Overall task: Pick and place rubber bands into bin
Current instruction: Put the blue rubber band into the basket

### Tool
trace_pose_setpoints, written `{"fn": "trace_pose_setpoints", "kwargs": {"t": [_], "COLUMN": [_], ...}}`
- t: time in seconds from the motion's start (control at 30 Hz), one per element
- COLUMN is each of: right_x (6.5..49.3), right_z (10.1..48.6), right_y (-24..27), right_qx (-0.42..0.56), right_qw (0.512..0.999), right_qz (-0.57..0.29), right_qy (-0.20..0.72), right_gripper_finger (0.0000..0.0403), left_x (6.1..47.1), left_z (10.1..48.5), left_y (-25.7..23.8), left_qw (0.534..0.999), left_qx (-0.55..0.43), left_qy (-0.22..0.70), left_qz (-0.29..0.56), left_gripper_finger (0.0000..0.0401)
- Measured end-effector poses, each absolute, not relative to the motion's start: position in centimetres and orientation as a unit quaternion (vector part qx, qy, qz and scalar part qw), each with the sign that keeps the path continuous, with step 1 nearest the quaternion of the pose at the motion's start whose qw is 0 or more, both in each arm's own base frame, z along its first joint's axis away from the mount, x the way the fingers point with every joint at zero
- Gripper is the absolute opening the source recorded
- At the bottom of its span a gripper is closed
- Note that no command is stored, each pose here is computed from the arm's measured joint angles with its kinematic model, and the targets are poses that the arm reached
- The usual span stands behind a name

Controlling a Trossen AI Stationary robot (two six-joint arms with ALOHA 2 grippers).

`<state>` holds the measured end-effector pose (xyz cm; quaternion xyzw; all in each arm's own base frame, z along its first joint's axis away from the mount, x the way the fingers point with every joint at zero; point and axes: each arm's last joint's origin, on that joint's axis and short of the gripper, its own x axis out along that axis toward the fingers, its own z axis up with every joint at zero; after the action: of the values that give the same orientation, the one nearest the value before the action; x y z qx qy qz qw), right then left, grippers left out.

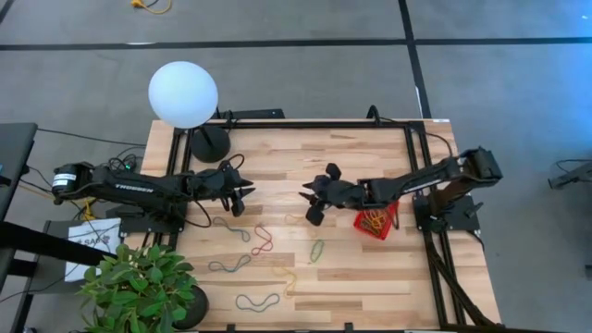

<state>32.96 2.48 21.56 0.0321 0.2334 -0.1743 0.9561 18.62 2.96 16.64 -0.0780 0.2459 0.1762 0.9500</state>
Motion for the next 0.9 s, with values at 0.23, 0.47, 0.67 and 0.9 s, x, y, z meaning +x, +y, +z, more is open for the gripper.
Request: {"fn": "trace_pose_setpoints", "kwargs": {"t": [0.23, 0.47, 0.67, 0.9], "right_x": [32.6, 32.6, 32.6, 32.6], "right_z": [23.1, 23.1, 23.1, 23.1], "right_y": [2.4, 2.4, 2.4, 2.4], "right_qx": [0.041, 0.042, 0.042, 0.042], "right_qw": [0.963, 0.964, 0.964, 0.963], "right_qz": [-0.172, -0.172, -0.172, -0.172], "right_qy": [0.202, 0.201, 0.201, 0.201], "right_gripper_finger": [0.0118, 0.0118, 0.0118, 0.0118], "left_x": [18.6, 18.6, 18.6, 18.6], "left_z": [16.6, 16.6, 16.6, 16.6], "left_y": [3.0, 3.0, 3.0, 3.0], "left_qw": [0.949, 0.949, 0.949, 0.950], "left_qx": [-0.078, -0.078, -0.078, -0.078], "left_qy": [0.248, 0.248, 0.248, 0.247], "left_qz": [0.176, 0.176, 0.176, 0.176], "left_gripper_finger": [0.0087, 0.0087, 0.0087, 0.0087]}}
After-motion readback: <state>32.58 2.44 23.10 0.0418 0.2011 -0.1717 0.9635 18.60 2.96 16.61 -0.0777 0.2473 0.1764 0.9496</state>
